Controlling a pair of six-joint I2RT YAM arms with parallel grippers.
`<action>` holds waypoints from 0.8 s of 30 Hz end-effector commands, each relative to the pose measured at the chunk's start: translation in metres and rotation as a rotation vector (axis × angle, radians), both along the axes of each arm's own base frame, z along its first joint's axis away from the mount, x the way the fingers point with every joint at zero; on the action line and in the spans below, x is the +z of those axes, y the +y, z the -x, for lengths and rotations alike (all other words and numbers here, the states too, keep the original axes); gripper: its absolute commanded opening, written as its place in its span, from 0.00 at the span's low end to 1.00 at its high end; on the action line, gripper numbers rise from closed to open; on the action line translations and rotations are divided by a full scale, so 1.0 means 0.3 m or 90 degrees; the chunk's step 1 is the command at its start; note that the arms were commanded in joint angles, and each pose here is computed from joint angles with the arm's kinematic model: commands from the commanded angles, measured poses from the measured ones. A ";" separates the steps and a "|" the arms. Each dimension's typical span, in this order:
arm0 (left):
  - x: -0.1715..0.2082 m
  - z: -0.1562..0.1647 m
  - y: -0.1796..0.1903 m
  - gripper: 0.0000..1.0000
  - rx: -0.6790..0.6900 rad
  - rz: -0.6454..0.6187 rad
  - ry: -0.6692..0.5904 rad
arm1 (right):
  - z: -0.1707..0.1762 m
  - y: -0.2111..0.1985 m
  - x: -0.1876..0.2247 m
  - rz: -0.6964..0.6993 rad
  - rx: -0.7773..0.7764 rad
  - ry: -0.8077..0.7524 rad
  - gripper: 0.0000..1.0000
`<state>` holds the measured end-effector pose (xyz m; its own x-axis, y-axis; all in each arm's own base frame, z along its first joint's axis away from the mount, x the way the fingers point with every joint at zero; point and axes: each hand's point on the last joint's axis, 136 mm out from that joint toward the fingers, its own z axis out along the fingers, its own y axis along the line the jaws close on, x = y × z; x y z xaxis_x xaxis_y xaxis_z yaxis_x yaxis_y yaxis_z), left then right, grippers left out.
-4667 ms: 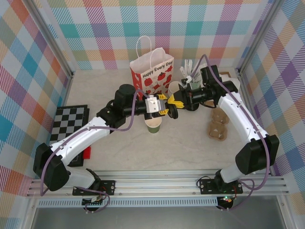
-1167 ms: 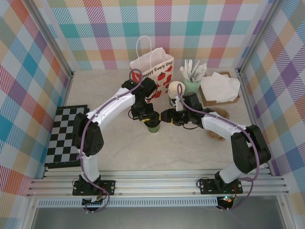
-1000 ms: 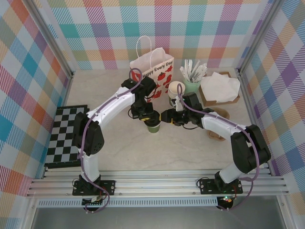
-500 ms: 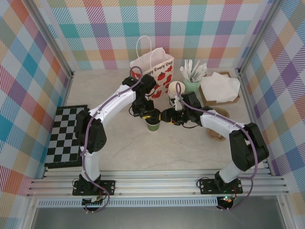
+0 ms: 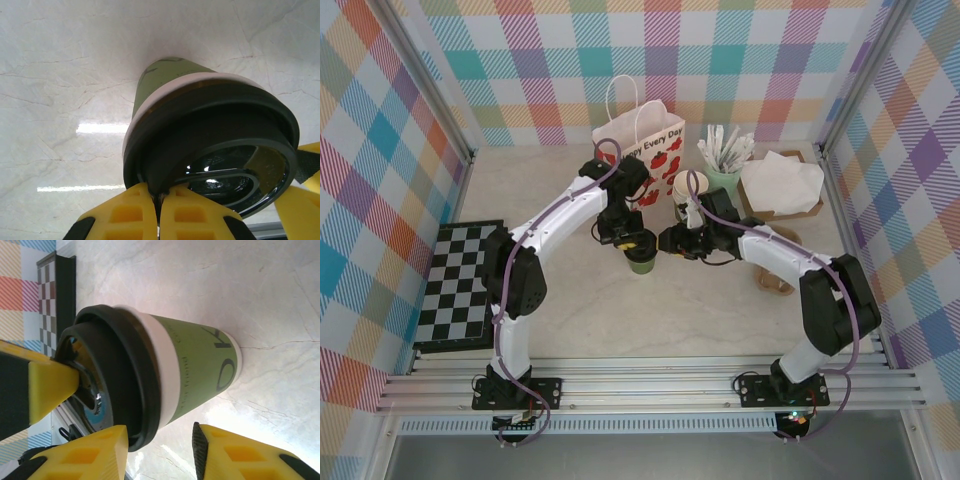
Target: Pack the takeout coffee
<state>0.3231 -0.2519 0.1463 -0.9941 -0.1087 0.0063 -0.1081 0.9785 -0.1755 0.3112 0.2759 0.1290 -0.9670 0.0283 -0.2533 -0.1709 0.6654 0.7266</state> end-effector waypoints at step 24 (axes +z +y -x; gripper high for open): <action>-0.363 0.095 0.099 0.00 -0.084 -0.076 0.162 | 0.095 -0.052 -0.199 0.129 -0.024 0.146 0.39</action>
<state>0.3274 -0.2536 0.1206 -0.9979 -0.0436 0.0482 -0.0541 0.9678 -0.2456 0.3190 0.2779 0.1088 -0.9808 0.0403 -0.1907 -0.1016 0.7292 0.6767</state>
